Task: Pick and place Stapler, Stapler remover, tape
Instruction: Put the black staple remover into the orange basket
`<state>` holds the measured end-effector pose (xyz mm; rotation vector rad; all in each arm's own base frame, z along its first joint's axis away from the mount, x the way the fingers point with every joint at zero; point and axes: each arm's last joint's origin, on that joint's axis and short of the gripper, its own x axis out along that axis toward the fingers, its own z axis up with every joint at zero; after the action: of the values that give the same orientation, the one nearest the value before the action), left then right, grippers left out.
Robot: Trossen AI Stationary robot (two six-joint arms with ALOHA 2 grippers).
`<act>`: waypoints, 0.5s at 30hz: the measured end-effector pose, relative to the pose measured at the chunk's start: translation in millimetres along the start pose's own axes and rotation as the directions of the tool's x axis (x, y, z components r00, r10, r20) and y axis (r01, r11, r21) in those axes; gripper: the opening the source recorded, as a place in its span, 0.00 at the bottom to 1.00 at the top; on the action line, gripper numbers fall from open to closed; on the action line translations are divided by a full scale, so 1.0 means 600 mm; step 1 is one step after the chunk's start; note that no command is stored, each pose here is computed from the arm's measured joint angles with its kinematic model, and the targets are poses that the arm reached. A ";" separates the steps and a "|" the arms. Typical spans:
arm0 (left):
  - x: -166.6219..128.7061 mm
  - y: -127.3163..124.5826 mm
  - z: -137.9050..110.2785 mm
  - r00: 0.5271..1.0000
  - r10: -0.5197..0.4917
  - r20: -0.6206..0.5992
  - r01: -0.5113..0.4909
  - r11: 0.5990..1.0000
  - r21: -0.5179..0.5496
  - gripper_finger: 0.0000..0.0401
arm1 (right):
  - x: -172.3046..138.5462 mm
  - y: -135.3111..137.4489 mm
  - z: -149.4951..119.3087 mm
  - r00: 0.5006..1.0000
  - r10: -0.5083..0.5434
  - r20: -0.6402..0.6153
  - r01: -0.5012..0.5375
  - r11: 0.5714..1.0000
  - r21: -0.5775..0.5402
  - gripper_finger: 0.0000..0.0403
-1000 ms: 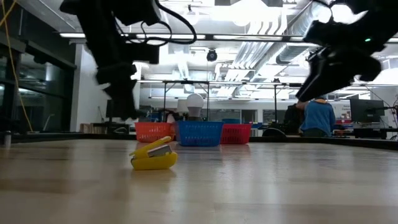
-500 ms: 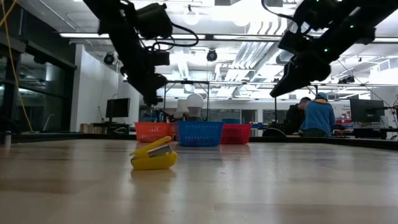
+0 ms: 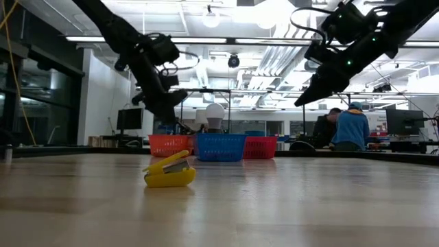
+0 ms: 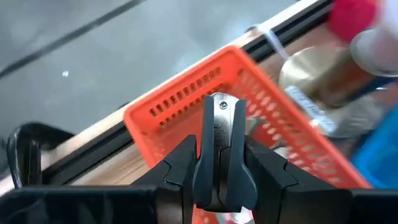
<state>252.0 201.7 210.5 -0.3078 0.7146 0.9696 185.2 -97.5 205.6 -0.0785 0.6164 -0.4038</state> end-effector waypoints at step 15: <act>0.051 0.010 -0.004 0.999 0.028 0.021 -0.025 0.991 -0.132 0.24 | 0.066 -0.029 -0.023 0.999 0.037 -0.022 -0.037 0.999 0.017 0.52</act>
<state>256.9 223.1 188.4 -0.4031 0.6368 1.0459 200.5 -128.5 176.0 -0.0470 0.6361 -0.3741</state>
